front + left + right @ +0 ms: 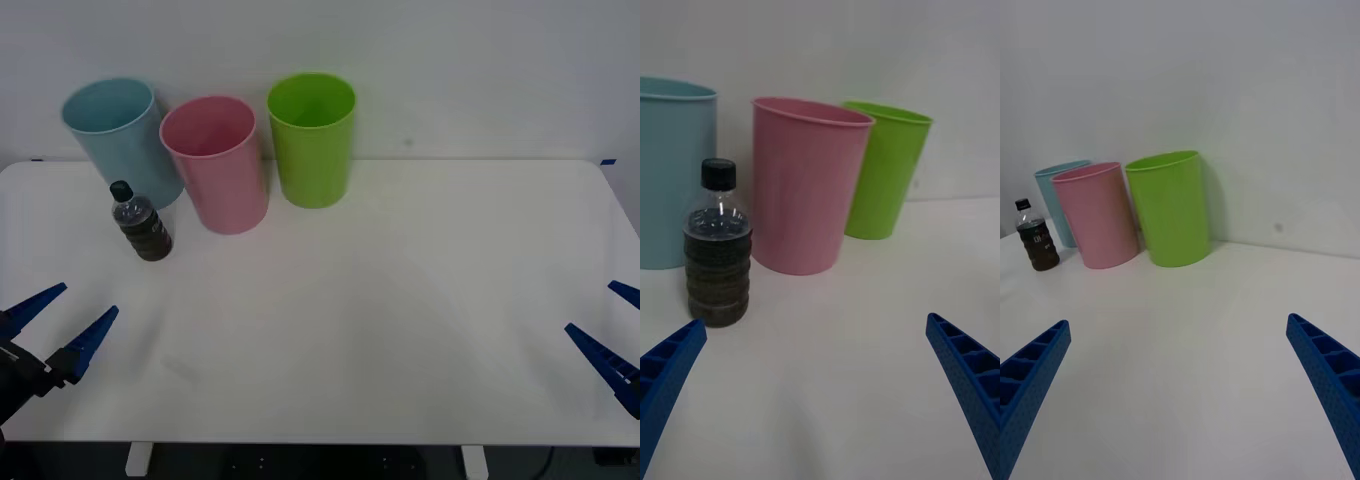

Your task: Grasp the object on the table and drop it into the matching bin: aluminum can to the light blue bin, PET bottle to the pink bin.

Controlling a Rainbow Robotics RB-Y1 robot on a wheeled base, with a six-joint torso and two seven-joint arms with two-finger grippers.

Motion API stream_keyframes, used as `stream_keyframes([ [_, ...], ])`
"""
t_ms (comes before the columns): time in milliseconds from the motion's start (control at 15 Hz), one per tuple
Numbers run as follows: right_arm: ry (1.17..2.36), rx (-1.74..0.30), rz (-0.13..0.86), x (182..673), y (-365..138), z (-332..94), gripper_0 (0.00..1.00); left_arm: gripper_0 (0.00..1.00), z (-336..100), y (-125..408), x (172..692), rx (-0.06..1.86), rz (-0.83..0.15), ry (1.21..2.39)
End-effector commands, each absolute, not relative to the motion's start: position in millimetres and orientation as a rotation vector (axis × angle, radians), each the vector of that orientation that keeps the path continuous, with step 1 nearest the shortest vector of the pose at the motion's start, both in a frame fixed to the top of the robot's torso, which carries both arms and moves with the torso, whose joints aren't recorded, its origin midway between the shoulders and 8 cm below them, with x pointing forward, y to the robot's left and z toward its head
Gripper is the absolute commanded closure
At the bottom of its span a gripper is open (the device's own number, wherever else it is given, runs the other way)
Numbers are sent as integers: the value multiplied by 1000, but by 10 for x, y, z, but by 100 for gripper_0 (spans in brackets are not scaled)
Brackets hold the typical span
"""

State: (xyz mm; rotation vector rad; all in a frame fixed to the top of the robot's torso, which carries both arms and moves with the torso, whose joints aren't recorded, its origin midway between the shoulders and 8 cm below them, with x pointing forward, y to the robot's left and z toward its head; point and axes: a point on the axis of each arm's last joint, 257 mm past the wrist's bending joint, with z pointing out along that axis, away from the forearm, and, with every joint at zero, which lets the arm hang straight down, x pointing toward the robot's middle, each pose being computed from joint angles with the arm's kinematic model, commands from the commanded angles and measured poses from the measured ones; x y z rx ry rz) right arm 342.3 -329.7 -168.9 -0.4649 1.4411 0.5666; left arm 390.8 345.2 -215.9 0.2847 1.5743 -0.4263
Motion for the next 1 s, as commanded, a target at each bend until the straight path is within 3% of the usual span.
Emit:
stream_keyframes([
  [67,1441,-465,567,3423,-3297,-1689,0,0,-2326,3524,4069,231,-373,1605],
  [467,1441,-465,567,3423,-3297,-1689,0,0,-2693,3682,4484,206,-266,1631],
  [1000,1441,-465,567,3423,-3297,-1689,0,0,-2802,3592,4931,74,-191,1627],
])
